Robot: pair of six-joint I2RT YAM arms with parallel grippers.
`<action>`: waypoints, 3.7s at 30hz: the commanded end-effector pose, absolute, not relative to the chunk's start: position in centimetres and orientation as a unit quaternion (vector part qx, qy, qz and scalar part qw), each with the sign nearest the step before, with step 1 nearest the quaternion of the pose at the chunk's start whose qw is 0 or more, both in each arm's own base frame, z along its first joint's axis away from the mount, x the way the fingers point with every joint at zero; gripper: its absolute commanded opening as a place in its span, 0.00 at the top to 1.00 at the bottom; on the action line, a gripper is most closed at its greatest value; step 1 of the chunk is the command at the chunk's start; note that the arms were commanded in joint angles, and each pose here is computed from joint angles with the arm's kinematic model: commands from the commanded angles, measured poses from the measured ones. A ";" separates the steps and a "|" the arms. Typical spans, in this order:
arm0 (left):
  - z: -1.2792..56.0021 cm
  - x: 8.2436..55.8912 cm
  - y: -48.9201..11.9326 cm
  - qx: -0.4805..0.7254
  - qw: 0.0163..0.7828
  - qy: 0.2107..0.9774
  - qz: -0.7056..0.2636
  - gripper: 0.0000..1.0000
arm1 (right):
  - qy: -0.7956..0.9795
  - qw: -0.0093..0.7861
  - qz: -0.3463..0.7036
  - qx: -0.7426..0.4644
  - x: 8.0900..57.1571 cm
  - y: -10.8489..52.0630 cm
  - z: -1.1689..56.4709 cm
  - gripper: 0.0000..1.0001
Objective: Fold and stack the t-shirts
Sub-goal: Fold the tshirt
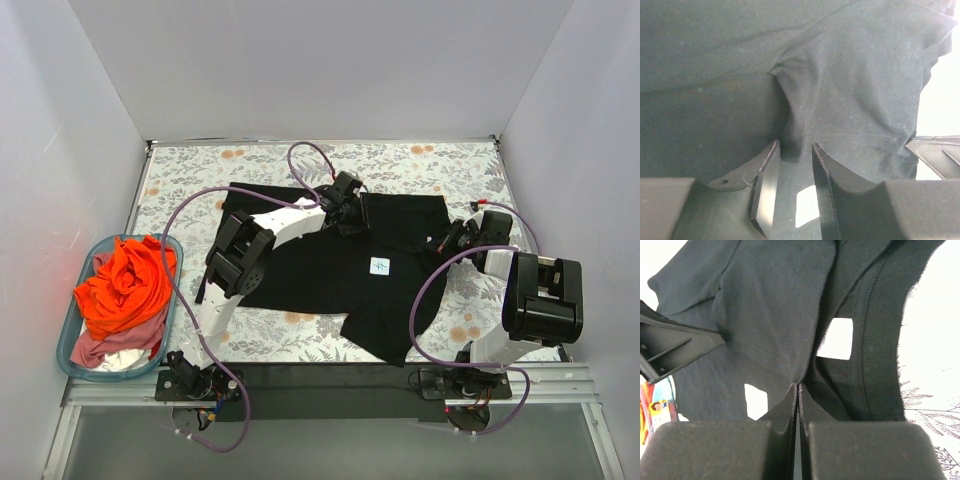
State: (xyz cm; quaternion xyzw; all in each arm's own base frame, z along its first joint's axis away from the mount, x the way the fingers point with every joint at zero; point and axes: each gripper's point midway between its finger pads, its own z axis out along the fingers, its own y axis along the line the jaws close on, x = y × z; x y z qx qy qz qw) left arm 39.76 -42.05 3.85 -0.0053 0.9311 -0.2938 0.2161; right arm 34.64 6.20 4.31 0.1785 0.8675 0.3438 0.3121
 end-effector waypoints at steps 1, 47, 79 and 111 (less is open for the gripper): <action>4.6 39.7 -43.2 0.001 0.215 0.927 -0.307 0.70 | 0.857 0.333 0.358 0.161 35.1 6.5 6.2 0.99; 12.8 46.6 -30.5 -0.073 0.334 0.919 -0.197 0.51 | 0.864 0.386 0.287 0.147 37.7 5.3 9.3 0.56; 6.7 52.0 -5.5 -0.266 0.343 0.899 -0.059 0.48 | 0.857 0.390 0.288 0.176 51.3 -0.1 3.3 0.61; 4.5 51.2 0.8 -0.328 0.337 0.880 -0.060 0.60 | 0.846 0.386 0.343 0.134 41.6 4.6 8.7 0.60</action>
